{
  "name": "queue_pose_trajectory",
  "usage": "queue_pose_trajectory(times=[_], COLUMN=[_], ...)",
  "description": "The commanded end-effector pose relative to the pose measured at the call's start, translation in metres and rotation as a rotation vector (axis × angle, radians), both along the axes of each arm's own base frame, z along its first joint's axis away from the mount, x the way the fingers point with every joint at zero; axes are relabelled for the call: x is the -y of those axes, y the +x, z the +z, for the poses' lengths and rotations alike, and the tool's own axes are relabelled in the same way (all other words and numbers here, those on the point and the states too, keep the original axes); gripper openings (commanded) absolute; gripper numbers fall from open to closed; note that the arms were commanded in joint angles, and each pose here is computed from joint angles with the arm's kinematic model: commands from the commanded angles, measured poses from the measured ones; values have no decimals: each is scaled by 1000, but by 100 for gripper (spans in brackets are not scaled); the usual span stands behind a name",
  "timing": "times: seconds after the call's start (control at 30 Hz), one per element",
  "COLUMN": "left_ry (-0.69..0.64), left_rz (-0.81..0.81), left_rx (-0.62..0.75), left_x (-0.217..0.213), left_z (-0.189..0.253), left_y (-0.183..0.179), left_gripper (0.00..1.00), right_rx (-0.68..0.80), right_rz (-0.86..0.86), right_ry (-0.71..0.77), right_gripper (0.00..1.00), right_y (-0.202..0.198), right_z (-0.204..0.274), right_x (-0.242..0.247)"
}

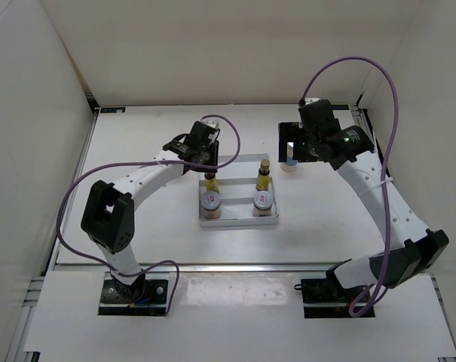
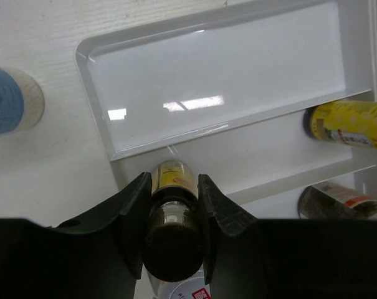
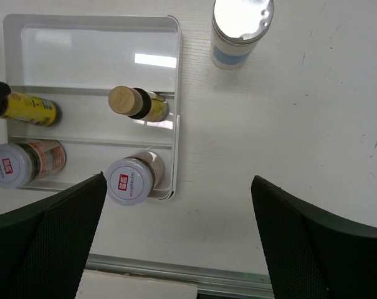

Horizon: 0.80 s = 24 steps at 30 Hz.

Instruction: Organize the condiment bottles

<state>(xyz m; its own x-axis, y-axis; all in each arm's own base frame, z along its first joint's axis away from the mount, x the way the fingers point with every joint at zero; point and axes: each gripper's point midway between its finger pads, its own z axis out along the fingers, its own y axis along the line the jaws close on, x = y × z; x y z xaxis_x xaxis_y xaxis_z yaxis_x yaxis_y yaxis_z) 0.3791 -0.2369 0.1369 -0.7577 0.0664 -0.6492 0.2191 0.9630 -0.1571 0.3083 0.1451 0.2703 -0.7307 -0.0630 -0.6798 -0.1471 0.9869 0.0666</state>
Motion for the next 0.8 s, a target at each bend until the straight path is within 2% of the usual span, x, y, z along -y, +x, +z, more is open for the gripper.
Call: queue_pose_trajectory(times=[0.0, 0.1, 0.2, 0.27, 0.3, 0.4, 0.57, 0.63, 0.67, 0.77], left_ry=[-42, -25, -18, -3, -11, -9, 1, 7, 2, 37], left_rz=[9, 10, 17, 24, 32, 39, 78, 89, 117, 126], left_rx=[80, 81, 83, 74, 71, 74, 100, 135, 185, 281], left_x=[6, 3, 0, -3, -3, -1, -11, -17, -24, -42], left_z=[28, 30, 32, 33, 33, 34, 44, 59, 81, 117], left_y=[7, 7, 5, 4, 4, 3, 1, 0, 1, -2], left_gripper=[19, 23, 35, 48, 72, 98, 100, 100, 100, 100], right_rx=[37, 34, 26, 26, 26, 27, 32, 35, 44, -6], right_rz=[-24, -18, -27, -27, -27, -44, -107, -115, -116, -95], right_ry=[1, 7, 2, 2, 2, -19, -30, -19, 0, 34], right_gripper=[100, 100, 100, 100, 100, 100, 100, 100, 100, 100], right_y=[-4, -5, -6, -8, -11, -10, -4, 10, 19, 49], right_z=[12, 12, 10, 10, 11, 8, 8, 6, 6, -15], right_x=[13, 12, 16, 17, 18, 23, 39, 41, 38, 41])
